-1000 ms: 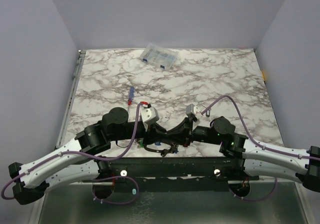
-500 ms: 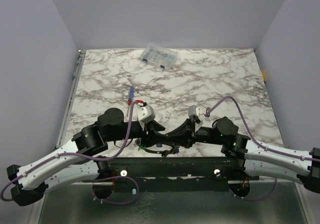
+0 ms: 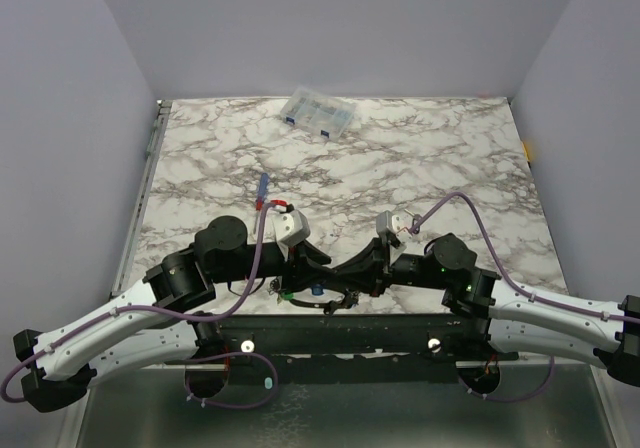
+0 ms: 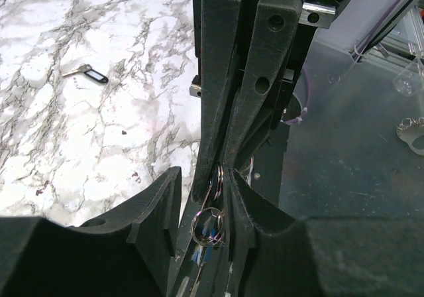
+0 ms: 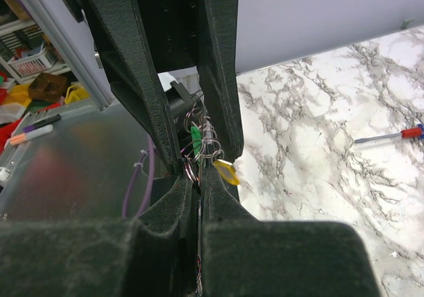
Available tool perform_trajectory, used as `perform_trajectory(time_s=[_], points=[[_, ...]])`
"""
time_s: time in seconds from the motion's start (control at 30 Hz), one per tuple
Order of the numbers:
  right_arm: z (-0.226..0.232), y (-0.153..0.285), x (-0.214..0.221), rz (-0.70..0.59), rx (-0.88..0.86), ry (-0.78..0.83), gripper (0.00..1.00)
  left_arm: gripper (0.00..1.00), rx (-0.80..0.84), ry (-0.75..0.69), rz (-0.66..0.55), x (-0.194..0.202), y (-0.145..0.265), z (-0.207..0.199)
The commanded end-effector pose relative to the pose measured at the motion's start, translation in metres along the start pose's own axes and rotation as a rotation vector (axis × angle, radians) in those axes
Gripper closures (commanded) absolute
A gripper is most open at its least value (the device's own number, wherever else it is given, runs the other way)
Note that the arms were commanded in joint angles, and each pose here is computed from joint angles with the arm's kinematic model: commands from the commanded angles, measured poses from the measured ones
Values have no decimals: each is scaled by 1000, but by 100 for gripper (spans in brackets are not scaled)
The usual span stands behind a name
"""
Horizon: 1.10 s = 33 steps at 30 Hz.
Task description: Put the keys on the keyring
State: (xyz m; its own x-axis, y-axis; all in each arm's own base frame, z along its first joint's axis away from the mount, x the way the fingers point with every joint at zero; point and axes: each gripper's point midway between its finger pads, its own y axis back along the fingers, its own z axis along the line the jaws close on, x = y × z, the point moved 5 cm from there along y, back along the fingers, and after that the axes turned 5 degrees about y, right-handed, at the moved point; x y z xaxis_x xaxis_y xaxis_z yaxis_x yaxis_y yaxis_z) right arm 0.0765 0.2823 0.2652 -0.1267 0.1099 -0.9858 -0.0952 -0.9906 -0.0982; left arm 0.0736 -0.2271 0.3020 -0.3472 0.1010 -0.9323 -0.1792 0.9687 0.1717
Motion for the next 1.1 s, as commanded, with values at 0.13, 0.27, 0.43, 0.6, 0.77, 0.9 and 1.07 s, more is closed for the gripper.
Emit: perform_trajectory(time_s=[0.13,0.27,0.43,0.6,0.77,0.9,1.07], points=[[11,1,-37,-124,-57,47,99,55,12,23,31,8,-3,0],[14,1,-41,-134,-73,50,99,56,27,42,60,15,-6,0],[19,2,-46,-148,-105,55,99,77,54,55,87,21,-8,-2],[22,2,-49,-154,-129,58,99,100,74,56,103,23,-11,-3],[20,0,-43,-129,-125,60,99,100,23,120,162,25,-20,3],[15,-1,-34,-91,-96,67,85,100,-21,155,235,26,-29,8],[11,1,-23,-46,-82,82,63,100,-71,171,229,13,-29,10]])
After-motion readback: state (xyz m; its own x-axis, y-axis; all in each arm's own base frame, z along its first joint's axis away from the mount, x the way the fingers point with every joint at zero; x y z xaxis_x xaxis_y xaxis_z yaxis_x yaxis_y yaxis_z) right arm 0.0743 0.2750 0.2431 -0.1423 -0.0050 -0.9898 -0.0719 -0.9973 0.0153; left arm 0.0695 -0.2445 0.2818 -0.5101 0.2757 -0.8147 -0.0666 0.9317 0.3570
